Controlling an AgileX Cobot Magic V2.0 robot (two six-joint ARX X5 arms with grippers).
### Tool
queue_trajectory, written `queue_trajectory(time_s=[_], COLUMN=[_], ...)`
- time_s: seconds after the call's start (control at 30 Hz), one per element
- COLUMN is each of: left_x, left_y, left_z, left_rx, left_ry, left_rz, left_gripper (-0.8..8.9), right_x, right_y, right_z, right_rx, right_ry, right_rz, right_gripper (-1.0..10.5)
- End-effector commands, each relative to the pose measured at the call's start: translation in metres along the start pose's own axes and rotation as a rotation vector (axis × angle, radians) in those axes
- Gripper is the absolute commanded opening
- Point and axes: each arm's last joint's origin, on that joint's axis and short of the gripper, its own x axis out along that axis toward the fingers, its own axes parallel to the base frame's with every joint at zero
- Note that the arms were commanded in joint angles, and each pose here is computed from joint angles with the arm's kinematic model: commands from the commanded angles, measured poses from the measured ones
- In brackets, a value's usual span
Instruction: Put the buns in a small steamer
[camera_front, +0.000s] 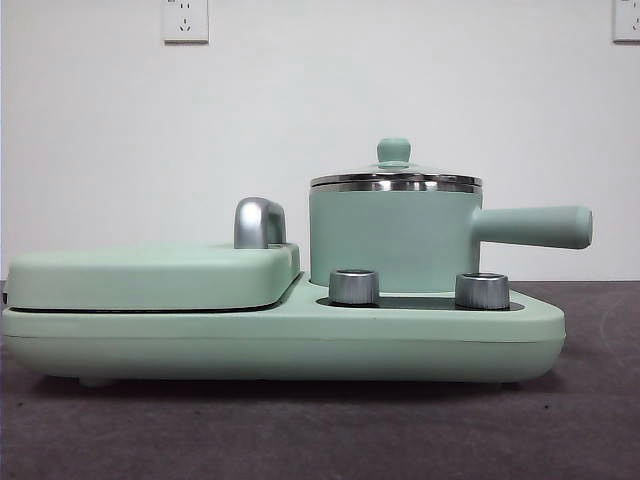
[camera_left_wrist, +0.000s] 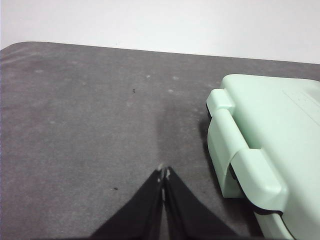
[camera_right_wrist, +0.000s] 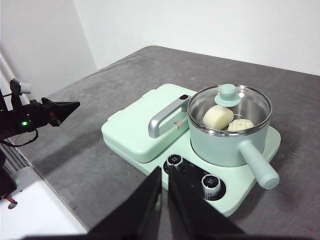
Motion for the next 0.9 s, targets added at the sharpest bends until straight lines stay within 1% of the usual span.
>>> queue_trajectory(time_s=[0.03, 0.47, 0.63, 0.77, 0.8, 0.87, 0.9], left_x=[0.002, 0.002, 0.002, 0.002, 0.002, 0.002, 0.002], left_y=[0.001, 0.001, 0.001, 0.001, 0.001, 0.001, 0.001], left_z=[-0.007, -0.007, -0.007, -0.007, -0.007, -0.007, -0.007], left_rx=[0.009, 0.009, 0.009, 0.009, 0.009, 0.009, 0.009], left_ry=[0.025, 0.025, 0.025, 0.025, 0.025, 0.025, 0.025], left_rz=[0.007, 0.007, 0.007, 0.007, 0.007, 0.007, 0.007], left_gripper=[0.07, 0.07, 0.07, 0.07, 0.07, 0.07, 0.07], right_x=[-0.001, -0.001, 0.006, 0.034, 0.044, 0.058, 0.066], right_y=[0.001, 0.001, -0.002, -0.017, -0.025, -0.038, -0.047], right_z=[0.003, 0.003, 0.001, -0.011, -0.018, -0.031, -0.042], right_rx=[-0.015, -0.017, -0.006, -0.022, -0.036, -0.068, -0.078], right_ry=[-0.012, -0.014, -0.031, -0.138, -0.19, -0.25, -0.275], right_rz=[0.007, 0.008, -0.03, -0.133, -0.186, -0.269, -0.324], right_gripper=[0.2, 0.2, 0.2, 0.2, 0.2, 0.2, 0.2])
